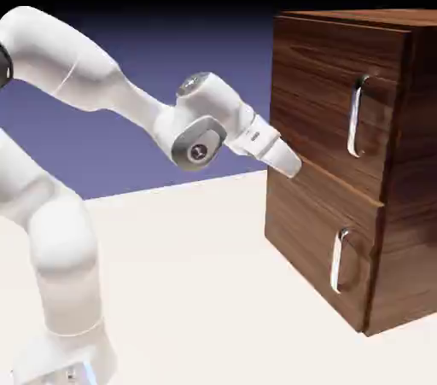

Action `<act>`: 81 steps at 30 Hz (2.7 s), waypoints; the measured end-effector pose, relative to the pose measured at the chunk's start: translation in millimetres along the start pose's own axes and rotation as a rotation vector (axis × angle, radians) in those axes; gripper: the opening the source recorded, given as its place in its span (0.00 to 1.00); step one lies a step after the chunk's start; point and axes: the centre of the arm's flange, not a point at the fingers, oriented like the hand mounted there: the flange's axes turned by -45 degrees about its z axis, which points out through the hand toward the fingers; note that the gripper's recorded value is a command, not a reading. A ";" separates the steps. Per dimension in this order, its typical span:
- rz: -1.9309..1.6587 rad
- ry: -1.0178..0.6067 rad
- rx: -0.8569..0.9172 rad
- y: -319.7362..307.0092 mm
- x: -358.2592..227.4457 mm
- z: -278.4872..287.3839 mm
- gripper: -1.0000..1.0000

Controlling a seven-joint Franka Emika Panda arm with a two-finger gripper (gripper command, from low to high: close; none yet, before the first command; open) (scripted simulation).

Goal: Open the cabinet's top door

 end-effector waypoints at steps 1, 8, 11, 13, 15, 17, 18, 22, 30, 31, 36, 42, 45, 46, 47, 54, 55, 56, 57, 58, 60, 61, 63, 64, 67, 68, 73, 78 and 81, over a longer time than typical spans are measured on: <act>-0.005 0.010 0.001 -2.2 3.9 -3.2 0.50; -0.034 0.082 0.004 -14.4 26.8 -26.1 0.50; -0.043 0.115 0.003 -17.7 34.3 -35.6 0.50; -0.048 0.137 0.002 -19.3 38.6 -41.7 0.50; -0.052 0.159 0.000 -20.2 42.3 -47.5 0.50; -0.056 0.182 -0.003 -20.6 45.6 -53.0 0.50; -0.057 0.194 -0.004 -20.6 47.1 -55.6 0.50; -0.060 0.241 -0.010 -19.1 51.9 -65.0 0.50; -0.056 0.340 -0.022 -9.1 57.3 -77.8 0.50; -0.055 0.353 -0.024 -7.2 57.7 -78.8 0.50; -0.046 0.417 -0.030 4.0 58.6 -81.3 0.50; -0.030 0.494 -0.035 21.1 58.2 -78.9 0.50; -0.022 0.533 -0.035 30.9 57.5 -75.5 0.50; -0.019 0.546 -0.035 34.4 57.2 -74.0 0.50; -0.016 0.558 -0.035 37.9 56.9 -72.3 0.50; 0.006 0.644 -0.026 64.0 53.8 -55.9 0.50; 0.009 0.656 -0.024 67.9 53.3 -52.9 0.50; 0.012 0.668 -0.022 71.8 52.7 -49.7 0.50; 0.015 0.679 -0.019 75.8 52.0 -46.4 0.50; 0.018 0.691 -0.017 79.7 51.4 -42.9 0.50; 0.024 0.713 -0.010 87.7 50.0 -35.5 0.50; 0.026 0.724 -0.007 91.6 49.2 -31.5 0.50; 0.031 0.744 0.001 99.6 47.6 -23.2 0.50; 0.033 0.755 0.006 103.5 46.8 -18.8 0.50; 0.036 0.762 0.011 107.2 53.0 -8.1 0.50; 0.037 0.762 0.011 107.5 59.8 -1.0 0.50; 0.034 0.762 0.009 106.8 80.6 20.9 0.00; 0.059 0.761 -0.055 95.9 62.7 1.5 0.00; 0.078 0.760 -0.103 86.7 49.8 -12.5 0.00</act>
